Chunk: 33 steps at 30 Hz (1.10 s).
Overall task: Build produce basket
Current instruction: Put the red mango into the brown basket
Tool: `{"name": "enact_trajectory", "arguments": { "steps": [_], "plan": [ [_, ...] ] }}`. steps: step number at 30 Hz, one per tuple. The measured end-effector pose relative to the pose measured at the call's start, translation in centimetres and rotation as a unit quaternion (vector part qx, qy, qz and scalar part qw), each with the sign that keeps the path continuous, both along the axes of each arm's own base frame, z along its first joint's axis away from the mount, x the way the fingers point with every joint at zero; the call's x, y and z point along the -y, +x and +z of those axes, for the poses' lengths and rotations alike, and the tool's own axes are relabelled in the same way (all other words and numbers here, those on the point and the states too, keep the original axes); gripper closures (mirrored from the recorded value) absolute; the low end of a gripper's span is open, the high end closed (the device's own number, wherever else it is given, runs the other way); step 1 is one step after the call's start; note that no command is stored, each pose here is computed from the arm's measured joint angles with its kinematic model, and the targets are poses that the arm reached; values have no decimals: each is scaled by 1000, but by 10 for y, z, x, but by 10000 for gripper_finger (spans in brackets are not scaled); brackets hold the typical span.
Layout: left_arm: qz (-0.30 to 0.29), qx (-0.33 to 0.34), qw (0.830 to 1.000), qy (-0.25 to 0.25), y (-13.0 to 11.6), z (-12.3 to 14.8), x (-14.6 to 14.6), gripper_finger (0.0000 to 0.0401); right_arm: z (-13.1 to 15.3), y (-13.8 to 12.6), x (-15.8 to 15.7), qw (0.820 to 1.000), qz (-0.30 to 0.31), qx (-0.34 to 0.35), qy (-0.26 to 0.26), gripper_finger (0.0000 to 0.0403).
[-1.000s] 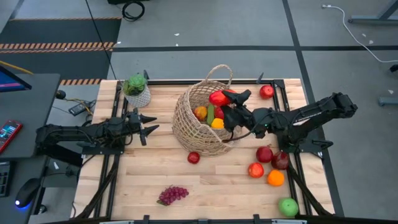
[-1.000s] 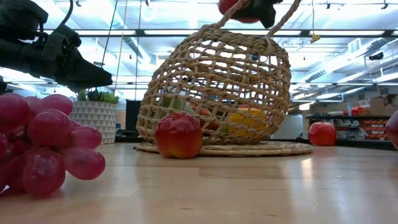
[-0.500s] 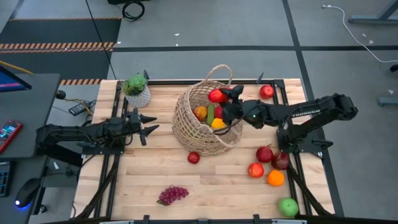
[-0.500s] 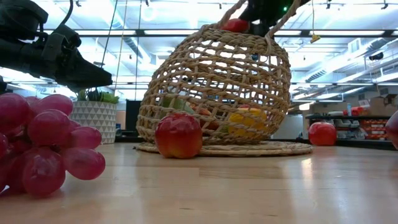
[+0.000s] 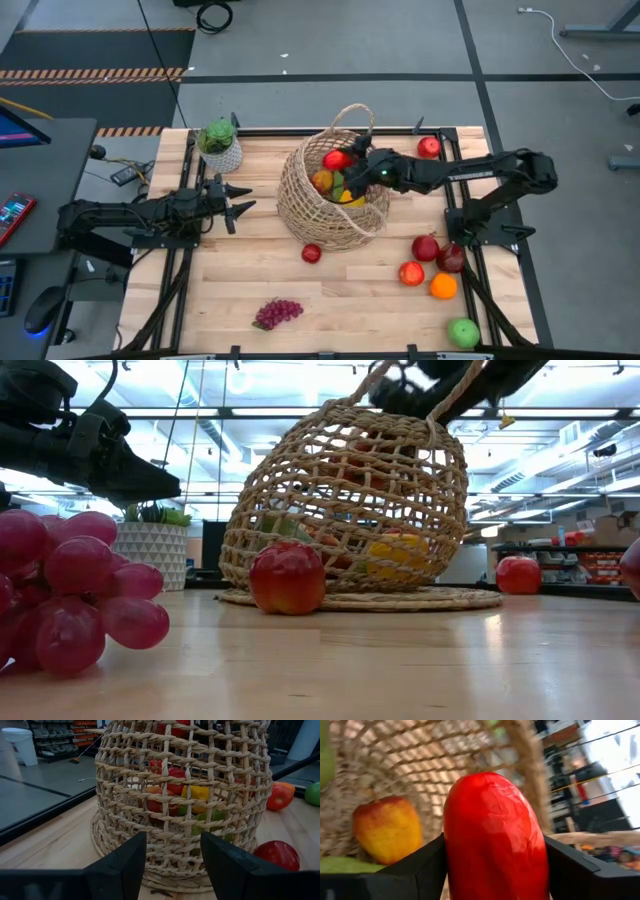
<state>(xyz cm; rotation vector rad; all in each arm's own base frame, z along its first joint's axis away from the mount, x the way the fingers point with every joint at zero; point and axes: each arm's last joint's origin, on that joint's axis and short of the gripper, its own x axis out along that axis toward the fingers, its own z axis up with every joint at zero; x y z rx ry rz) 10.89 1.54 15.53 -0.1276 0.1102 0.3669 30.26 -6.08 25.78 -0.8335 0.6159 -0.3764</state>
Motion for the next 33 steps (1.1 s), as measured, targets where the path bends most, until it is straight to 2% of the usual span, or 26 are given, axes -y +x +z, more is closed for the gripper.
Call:
{"name": "enact_trajectory", "arguments": {
  "steps": [6, 13, 20, 27, 33],
  "plan": [
    [0, 0, 1000, 0, 0, 0, 0, 205, -23, 14, 5, 1000, -6, -23, 4, 119],
    [0, 0, 1000, 0, 0, 0, 0, 208, -38, 24, 6, 1000, -10, -27, 3, 119],
    [0, 0, 1000, 0, 0, 0, 0, 205, -38, 24, 6, 999, -18, -30, -2, 119],
    [0, 0, 1000, 0, 0, 0, 0, 206, -38, 22, 8, 997, -67, -25, -13, 105],
    [0, 0, 1000, 0, 0, 0, 0, 207, -37, 23, 3, 998, -66, -13, -1, 92]
  ]
}}
